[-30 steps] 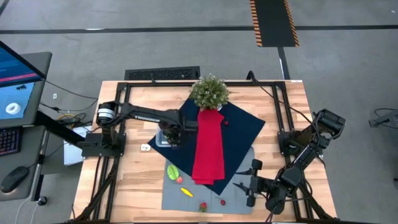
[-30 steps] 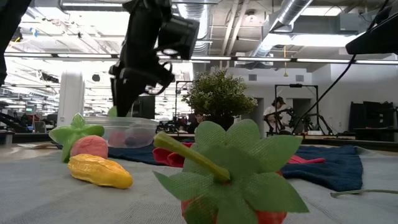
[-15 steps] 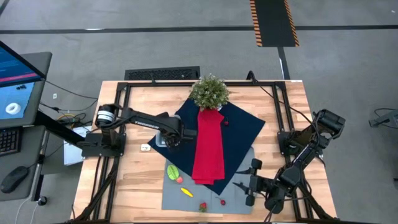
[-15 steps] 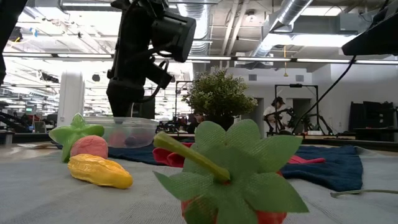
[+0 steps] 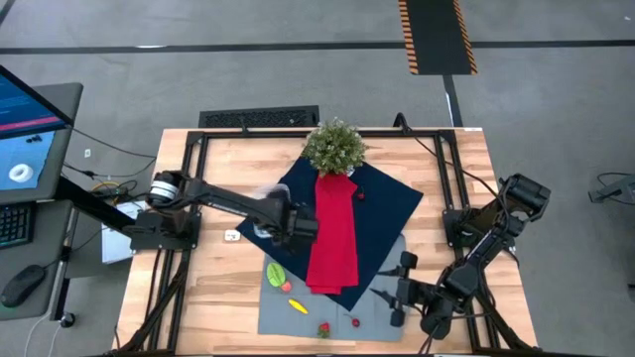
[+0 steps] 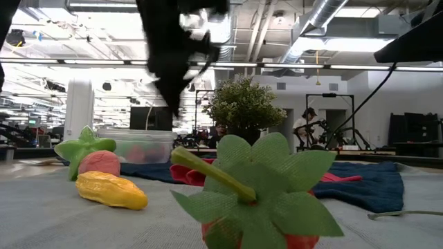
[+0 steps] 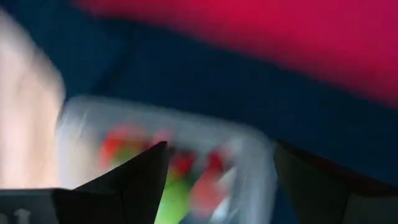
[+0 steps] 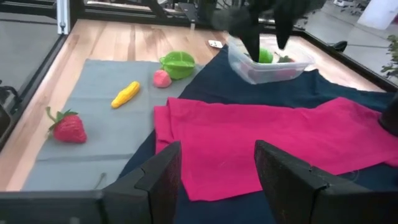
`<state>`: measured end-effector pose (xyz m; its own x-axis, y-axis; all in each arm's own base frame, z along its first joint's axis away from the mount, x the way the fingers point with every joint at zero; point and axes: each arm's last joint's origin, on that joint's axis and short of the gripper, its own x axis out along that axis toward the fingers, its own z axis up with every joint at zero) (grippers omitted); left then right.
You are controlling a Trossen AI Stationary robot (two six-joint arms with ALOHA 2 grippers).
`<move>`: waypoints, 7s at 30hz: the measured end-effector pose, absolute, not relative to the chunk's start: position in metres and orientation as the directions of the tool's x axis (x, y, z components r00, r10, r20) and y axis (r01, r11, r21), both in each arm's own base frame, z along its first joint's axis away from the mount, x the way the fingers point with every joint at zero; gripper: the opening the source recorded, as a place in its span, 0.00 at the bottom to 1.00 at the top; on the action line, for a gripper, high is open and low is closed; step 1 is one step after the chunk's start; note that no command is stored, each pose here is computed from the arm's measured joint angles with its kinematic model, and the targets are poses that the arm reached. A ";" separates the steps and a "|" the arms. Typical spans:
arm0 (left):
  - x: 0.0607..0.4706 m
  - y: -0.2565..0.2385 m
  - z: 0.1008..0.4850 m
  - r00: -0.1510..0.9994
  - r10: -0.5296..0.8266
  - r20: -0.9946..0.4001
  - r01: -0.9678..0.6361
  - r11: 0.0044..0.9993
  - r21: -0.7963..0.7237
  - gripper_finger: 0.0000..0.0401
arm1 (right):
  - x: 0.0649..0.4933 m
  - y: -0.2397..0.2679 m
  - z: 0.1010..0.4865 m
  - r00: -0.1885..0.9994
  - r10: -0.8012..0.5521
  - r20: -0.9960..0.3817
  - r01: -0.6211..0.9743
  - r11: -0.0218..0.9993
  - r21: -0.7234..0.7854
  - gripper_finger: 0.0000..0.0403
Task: Pick and placing Produce into tupperware
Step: Put the green starfruit into the transparent bin
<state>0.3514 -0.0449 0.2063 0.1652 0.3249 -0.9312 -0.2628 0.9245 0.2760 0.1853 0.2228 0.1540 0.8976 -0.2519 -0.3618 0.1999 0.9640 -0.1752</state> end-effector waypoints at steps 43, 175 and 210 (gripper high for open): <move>0.184 -0.082 0.235 0.956 -0.289 0.061 0.279 0.952 0.126 0.70 | 0.121 0.088 0.184 0.991 0.094 0.099 -0.098 0.995 0.035 0.56; 0.205 -0.123 0.197 0.605 -0.103 -0.790 0.442 0.868 0.226 0.70 | 0.126 0.080 0.143 0.974 0.034 -0.223 -0.009 0.994 0.112 0.56; 0.257 -0.115 0.175 0.489 -0.210 -0.847 0.623 0.763 0.170 0.91 | 0.125 0.079 0.141 0.969 0.030 -0.243 -0.007 0.995 0.096 0.56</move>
